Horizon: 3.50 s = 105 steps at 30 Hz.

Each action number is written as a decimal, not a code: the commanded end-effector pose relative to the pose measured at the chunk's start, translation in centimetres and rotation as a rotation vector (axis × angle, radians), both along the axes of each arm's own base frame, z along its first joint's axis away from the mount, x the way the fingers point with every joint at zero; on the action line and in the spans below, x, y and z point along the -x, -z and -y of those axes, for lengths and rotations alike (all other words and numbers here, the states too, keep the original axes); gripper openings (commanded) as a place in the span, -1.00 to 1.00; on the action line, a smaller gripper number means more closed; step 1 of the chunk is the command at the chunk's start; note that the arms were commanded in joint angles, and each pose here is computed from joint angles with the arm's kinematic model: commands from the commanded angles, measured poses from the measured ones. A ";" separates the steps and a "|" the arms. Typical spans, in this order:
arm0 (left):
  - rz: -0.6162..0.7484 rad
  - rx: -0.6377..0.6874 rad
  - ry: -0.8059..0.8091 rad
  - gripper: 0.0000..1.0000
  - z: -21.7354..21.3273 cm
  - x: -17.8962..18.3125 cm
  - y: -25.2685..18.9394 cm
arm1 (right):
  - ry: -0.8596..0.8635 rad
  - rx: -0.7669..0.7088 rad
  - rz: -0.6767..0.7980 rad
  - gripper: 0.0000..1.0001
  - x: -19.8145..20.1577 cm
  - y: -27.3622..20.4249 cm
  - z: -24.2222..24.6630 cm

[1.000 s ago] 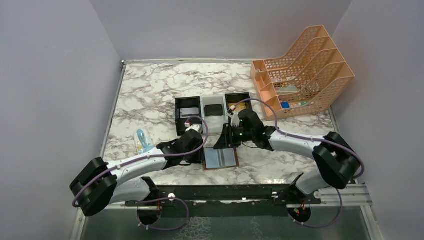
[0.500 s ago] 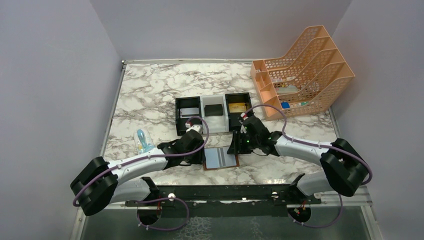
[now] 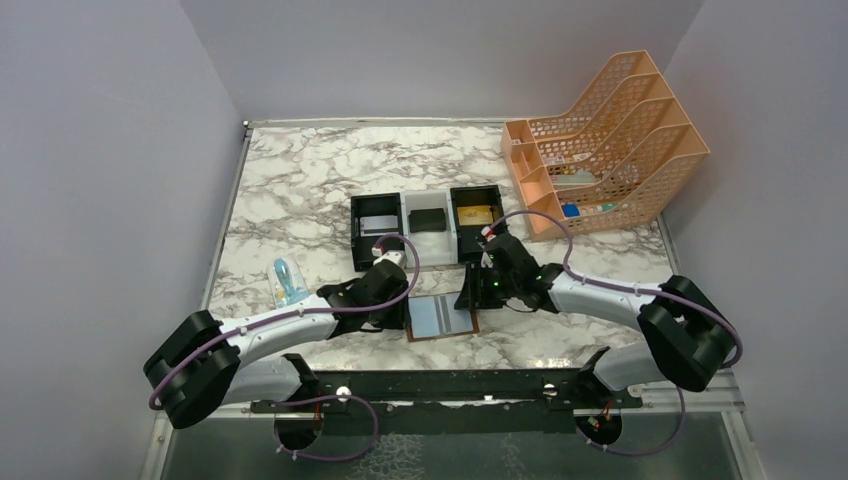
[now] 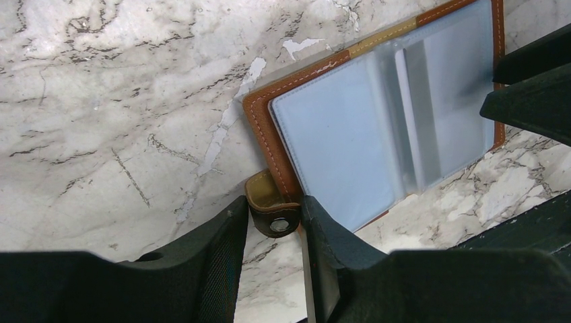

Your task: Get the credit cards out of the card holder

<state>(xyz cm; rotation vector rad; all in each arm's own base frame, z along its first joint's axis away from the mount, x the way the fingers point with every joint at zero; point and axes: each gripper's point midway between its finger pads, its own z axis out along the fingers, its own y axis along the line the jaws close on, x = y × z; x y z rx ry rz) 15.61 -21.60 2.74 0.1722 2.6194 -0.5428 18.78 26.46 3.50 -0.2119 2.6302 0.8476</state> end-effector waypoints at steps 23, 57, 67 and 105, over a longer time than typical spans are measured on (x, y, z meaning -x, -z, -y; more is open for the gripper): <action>-0.011 0.006 0.032 -0.31 0.8 0.1 0.1 | -0.085 -0.148 -0.046 -0.23 1.1 -0.7 -2.6; -0.018 -0.001 0.047 -0.33 1.3 0.3 0.5 | -0.025 -0.011 -0.037 -0.19 0.8 0.4 -0.2; -0.016 0.000 0.045 -0.34 1.2 0.4 0.4 | 0.006 0.037 0.038 -0.17 -0.3 -1.4 0.8; -0.024 -0.005 0.051 -0.34 1.4 0.6 0.6 | -0.069 -0.144 -0.003 -0.26 0.7 -3.6 -2.2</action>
